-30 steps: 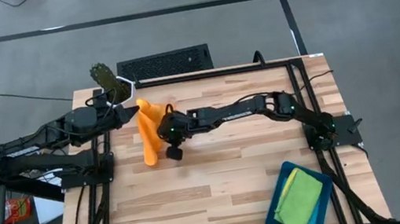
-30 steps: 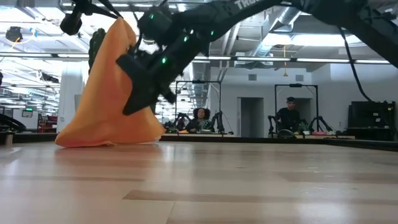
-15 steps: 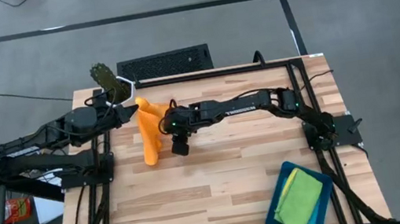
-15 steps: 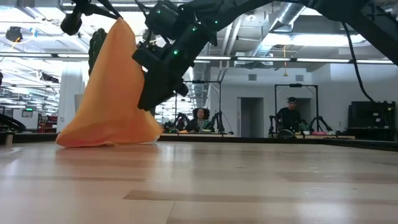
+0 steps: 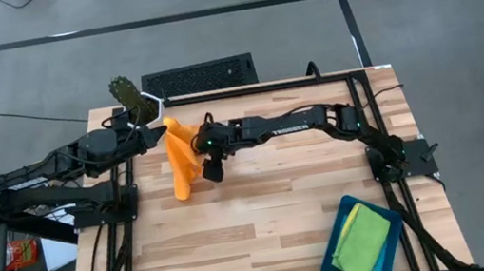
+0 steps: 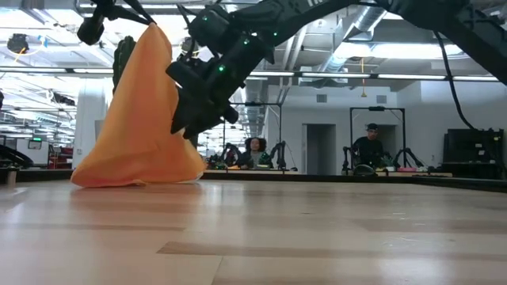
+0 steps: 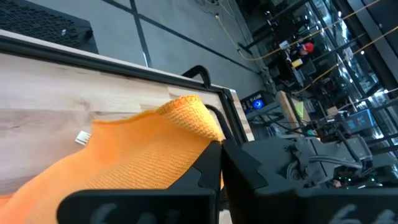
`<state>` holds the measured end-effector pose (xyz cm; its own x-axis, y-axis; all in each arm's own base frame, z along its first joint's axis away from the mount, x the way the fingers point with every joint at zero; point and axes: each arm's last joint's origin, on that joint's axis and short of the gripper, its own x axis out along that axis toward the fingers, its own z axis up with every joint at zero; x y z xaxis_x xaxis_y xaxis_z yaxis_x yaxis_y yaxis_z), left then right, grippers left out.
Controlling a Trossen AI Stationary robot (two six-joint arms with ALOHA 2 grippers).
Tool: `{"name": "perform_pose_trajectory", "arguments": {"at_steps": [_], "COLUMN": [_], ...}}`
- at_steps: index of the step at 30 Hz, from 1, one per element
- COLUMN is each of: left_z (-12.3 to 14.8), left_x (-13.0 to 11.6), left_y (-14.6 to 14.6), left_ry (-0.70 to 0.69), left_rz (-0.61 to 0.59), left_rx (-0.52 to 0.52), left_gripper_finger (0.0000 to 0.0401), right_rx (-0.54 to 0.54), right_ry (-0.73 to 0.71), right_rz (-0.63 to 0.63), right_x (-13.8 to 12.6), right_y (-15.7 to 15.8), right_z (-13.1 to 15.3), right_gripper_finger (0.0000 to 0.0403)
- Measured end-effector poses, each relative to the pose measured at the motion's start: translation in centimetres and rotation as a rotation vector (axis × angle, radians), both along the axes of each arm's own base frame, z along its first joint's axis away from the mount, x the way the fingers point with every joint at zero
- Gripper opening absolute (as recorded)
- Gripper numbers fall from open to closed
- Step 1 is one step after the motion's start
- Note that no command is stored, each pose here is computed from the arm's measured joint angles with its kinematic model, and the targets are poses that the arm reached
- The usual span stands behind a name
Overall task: Fold microfiber towels
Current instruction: Fold the orange microfiber towel
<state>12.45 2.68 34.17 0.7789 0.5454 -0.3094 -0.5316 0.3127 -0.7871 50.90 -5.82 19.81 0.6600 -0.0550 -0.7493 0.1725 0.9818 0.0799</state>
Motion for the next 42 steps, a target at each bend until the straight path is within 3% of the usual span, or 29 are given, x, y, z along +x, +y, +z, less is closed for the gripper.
{"name": "perform_pose_trajectory", "arguments": {"at_steps": [7, 14, 28, 37, 42], "left_z": [0.0, 0.0, 0.0, 0.0, 0.7], "left_x": [0.0, 0.0, 0.0, 0.0, 0.2], "left_y": [0.0, 0.0, 0.0, 0.1, 0.1], "left_ry": [0.0, 0.0, 0.0, 0.0, -0.066], "left_rz": [0.002, 0.009, 0.007, 0.028, 0.024], "left_rx": [0.001, 0.003, 0.002, 0.01, 0.026], "left_gripper_finger": [0.0, 0.0, 0.0, 0.0, 0.0], "right_rx": [0.011, -0.015, -0.043, -0.059, -0.05], "right_ry": [0.072, 0.003, -0.113, -0.129, -0.07], "right_rz": [0.032, 0.083, 0.019, 0.055, 0.05], "right_x": [-0.4, 0.2, 0.9, 1.1, 1.3], "right_y": [1.4, 3.2, 1.2, 2.0, 2.0], "right_z": [-0.5, 0.0, 0.8, 0.8, -1.4], "right_gripper_finger": [0.0239, 0.0239, 0.0237, 0.0156, 0.0077]}}
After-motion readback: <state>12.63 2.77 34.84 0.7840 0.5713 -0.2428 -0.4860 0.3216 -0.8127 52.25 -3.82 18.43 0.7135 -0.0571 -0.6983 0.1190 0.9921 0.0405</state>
